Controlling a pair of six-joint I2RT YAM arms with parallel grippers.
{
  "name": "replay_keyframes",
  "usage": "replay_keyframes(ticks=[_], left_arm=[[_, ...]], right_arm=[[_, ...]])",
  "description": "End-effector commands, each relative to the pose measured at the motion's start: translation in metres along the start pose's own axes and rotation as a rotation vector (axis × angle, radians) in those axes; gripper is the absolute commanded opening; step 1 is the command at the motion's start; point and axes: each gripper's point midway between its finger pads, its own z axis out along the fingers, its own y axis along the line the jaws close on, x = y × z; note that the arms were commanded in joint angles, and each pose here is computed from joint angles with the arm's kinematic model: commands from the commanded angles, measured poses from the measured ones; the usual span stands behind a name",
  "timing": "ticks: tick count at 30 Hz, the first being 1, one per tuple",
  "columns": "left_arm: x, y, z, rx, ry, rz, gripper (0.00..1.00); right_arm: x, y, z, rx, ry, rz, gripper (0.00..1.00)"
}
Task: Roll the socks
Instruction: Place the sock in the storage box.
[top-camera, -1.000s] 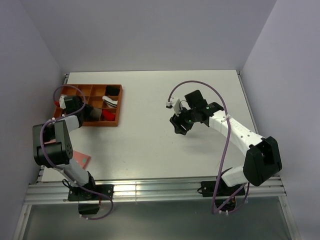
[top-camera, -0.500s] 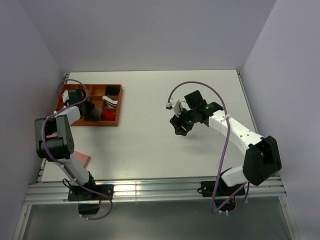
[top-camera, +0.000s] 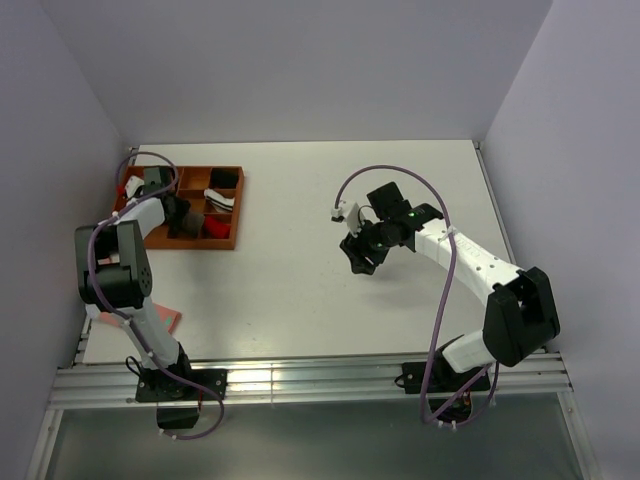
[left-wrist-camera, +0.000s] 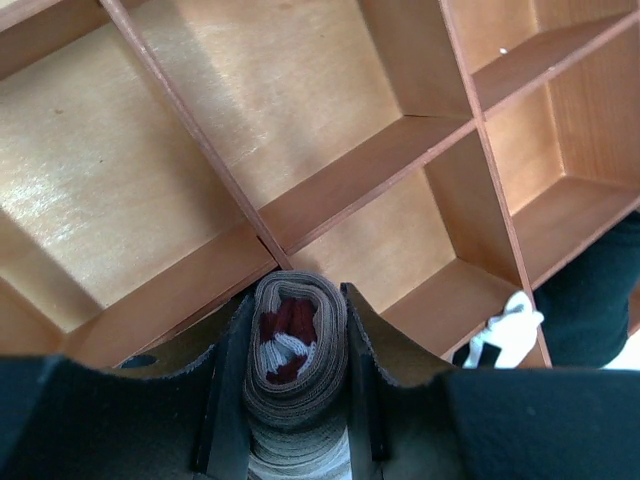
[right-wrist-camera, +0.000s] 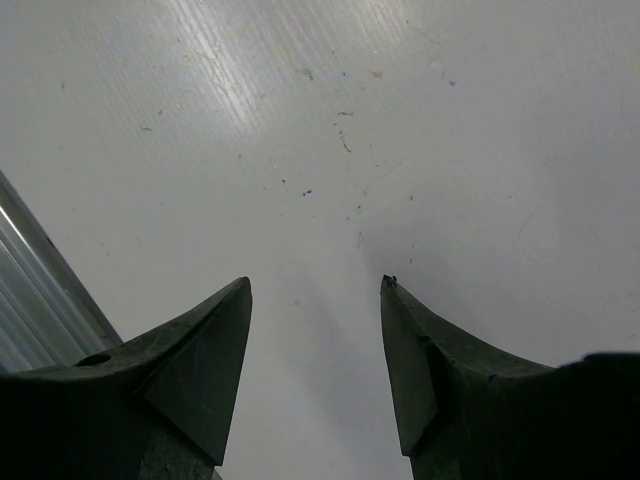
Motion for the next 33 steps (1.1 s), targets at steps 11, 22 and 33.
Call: replay_keyframes(ticks=[11,22,33], left_arm=[[0.059,0.118,-0.010,-0.602,0.108,0.148,0.00],[0.058,0.103,-0.015,-0.465,0.107,0.193,0.24],[0.049,0.082,-0.024,-0.338,0.087,0.220,0.44]], right_arm=[[-0.009,0.005,-0.012,-0.021,-0.016,0.000,0.61],[-0.006,0.007,-0.012,-0.030,-0.001,-0.003,0.61],[-0.004,0.007,-0.009,-0.045,0.015,-0.007,0.62]])
